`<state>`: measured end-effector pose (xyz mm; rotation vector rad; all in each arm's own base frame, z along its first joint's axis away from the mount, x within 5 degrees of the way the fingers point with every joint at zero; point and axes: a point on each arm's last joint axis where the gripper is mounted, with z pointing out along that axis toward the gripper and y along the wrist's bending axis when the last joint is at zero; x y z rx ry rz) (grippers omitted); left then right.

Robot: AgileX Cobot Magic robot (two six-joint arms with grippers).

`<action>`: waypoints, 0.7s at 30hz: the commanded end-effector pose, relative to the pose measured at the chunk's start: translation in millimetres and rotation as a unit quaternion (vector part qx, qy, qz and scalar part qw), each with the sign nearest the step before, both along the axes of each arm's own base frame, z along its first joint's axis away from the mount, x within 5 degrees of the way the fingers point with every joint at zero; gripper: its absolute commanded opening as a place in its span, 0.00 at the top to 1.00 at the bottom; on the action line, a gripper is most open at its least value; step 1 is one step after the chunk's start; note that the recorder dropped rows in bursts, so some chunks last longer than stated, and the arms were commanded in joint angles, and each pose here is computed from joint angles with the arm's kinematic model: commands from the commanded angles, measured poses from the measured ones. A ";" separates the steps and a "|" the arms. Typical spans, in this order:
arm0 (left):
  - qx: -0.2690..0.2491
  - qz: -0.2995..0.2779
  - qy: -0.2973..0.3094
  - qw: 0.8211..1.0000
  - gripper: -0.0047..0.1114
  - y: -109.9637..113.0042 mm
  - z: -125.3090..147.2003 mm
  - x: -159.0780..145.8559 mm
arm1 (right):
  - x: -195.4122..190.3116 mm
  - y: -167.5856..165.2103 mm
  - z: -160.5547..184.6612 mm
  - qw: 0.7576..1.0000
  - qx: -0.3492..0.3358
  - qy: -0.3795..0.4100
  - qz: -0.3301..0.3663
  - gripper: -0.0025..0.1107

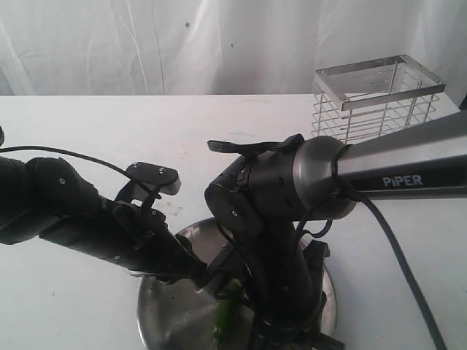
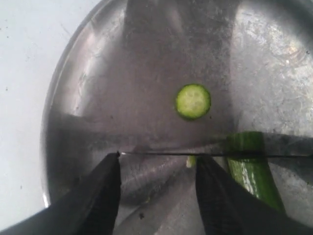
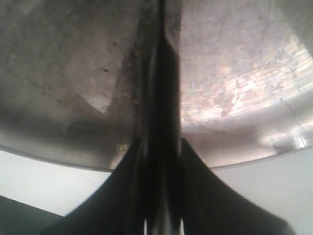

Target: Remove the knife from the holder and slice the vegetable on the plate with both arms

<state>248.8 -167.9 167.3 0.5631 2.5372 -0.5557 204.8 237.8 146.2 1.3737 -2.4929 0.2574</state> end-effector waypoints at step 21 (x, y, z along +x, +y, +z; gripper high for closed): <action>0.011 -0.025 0.086 0.996 0.52 -9.8 -61.9 3.5 | 0.8 1.0 0.8 1.000 0.002 0.003 0.005 0.98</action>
